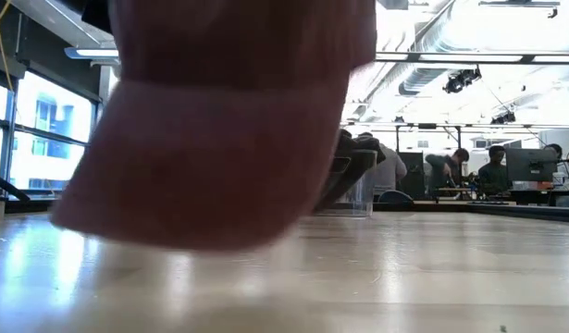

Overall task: Pick & Place hat
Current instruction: Put the red cap into the left transparent bin

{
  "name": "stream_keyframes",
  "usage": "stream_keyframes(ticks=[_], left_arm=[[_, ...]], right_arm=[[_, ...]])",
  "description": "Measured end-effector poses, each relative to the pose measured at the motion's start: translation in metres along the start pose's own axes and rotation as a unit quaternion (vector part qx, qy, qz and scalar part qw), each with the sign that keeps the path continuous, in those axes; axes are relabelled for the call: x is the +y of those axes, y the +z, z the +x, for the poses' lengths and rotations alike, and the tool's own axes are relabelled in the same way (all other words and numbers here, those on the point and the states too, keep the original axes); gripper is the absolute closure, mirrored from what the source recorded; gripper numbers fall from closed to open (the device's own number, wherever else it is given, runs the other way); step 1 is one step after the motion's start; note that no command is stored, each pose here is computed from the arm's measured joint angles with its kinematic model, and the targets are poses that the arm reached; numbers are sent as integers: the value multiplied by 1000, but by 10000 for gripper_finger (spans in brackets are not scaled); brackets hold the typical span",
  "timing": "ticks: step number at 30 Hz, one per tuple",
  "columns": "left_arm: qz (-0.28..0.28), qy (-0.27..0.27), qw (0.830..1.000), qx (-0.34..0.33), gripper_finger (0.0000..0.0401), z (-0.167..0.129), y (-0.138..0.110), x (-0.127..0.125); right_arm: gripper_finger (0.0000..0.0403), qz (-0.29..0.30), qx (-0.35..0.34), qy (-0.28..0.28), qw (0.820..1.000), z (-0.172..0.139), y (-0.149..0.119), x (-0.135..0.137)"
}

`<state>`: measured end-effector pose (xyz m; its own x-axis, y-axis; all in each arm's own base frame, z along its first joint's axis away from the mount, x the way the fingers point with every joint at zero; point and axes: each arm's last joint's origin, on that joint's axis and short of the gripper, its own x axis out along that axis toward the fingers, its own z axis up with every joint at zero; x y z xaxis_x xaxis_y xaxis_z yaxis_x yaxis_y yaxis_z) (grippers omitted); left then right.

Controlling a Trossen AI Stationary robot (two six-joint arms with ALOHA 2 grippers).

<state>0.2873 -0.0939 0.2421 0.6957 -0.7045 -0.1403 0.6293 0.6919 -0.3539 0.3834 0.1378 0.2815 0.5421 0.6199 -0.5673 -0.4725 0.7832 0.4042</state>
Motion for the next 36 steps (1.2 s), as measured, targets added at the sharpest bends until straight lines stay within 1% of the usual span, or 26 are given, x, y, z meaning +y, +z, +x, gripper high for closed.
stream_keyframes(ticks=[2, 4, 6, 7, 9, 11, 13, 16, 18, 21, 23, 25, 28, 29, 31, 34, 36], left_arm=[[-1, -21, 1000, -2, 400, -3, 3, -4], [-4, -41, 999, 0, 400, -6, 7, -8], [-11, -46, 999, 3, 400, -9, 8, -10], [-13, -45, 999, 5, 400, -10, 8, -11], [-16, -43, 999, 10, 400, -11, 8, -11], [-14, -44, 999, 8, 400, -11, 9, -12], [-11, -51, 999, 9, 400, -11, 9, -12], [21, -63, 998, 5, 385, -11, 10, -13], [33, -66, 997, 6, 359, -11, 10, -13], [32, -60, 998, 6, 301, -11, 9, -13], [30, -45, 999, 7, 257, -9, 7, -10], [27, -18, 999, 14, 216, -7, 3, -7], [26, 24, 999, 12, 168, -4, 0, -2], [24, 45, 999, 11, 156, -3, -2, 1], [21, 72, 997, 17, 141, 0, -6, 5], [41, 87, 995, 24, 134, 4, -11, 10], [49, 86, 994, 35, 135, 8, -17, 11]], right_arm=[[275, 22, 28, 15, 999, 0, -5, 0], [324, 32, 52, 16, 998, 0, -10, 1], [374, 24, 58, 17, 998, 0, -12, 3], [388, 16, 57, 24, 998, 0, -11, 4], [388, 7, 50, 41, 998, 0, -10, 6], [383, 14, 46, 62, 997, 0, -8, 8], [392, 20, 46, 73, 996, -2, -7, 6], [397, 17, 44, 81, 996, -4, -6, 1], [394, 19, 42, 78, 996, -6, -6, -2], [399, 19, 38, 59, 997, -7, -5, -7], [399, 14, 34, 44, 998, -9, -4, -11], [396, 12, 30, 35, 999, -10, -4, -15], [400, 20, 32, 16, 999, -11, -4, -20], [400, 23, 34, 13, 999, -10, -5, -22], [397, 25, 36, 13, 999, -9, -6, -24], [396, 25, 36, 14, 999, -9, -6, -24], [400, 27, 39, 14, 999, -9, -6, -24]])
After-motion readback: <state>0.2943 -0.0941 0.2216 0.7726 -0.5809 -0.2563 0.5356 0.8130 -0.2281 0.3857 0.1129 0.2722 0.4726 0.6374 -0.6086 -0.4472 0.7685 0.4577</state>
